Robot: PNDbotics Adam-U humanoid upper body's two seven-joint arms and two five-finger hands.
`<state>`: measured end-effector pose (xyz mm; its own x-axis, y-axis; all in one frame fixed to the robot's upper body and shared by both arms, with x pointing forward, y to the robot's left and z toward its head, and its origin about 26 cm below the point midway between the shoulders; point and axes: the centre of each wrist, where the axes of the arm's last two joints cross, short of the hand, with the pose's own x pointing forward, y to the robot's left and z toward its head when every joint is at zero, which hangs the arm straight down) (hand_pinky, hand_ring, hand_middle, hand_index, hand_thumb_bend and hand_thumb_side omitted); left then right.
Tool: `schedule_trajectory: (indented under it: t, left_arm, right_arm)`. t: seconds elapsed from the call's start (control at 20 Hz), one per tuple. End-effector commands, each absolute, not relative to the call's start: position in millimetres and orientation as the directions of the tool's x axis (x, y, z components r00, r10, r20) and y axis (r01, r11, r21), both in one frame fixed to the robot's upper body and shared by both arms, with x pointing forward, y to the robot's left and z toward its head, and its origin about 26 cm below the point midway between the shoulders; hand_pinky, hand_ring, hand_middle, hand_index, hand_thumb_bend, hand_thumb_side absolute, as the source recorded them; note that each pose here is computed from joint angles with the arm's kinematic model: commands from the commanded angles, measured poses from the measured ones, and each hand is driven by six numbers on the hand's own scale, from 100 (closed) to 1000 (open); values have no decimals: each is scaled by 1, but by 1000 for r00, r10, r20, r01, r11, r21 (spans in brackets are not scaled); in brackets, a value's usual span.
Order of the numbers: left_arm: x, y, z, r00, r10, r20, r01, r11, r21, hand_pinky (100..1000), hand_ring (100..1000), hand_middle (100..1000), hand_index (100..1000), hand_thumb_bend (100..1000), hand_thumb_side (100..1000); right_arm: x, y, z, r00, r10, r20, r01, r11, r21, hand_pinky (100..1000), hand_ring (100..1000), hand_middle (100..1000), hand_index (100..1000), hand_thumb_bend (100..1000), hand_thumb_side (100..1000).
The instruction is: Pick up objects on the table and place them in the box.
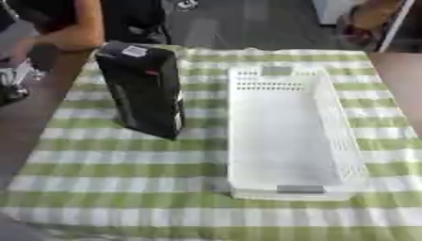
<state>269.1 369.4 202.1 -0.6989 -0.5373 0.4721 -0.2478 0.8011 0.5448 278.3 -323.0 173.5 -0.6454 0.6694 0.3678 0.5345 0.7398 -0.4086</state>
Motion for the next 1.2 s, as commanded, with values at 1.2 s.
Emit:
schedule_trajectory:
  t: [1.2]
  left_arm:
    - [280,387,268,-588,-808,41,-9,57,998,779,846,939,988,1000,623]
  right_arm:
    - [277,-326,181,-654,677,338,531,729,-432,781,823,804,806,139,633]
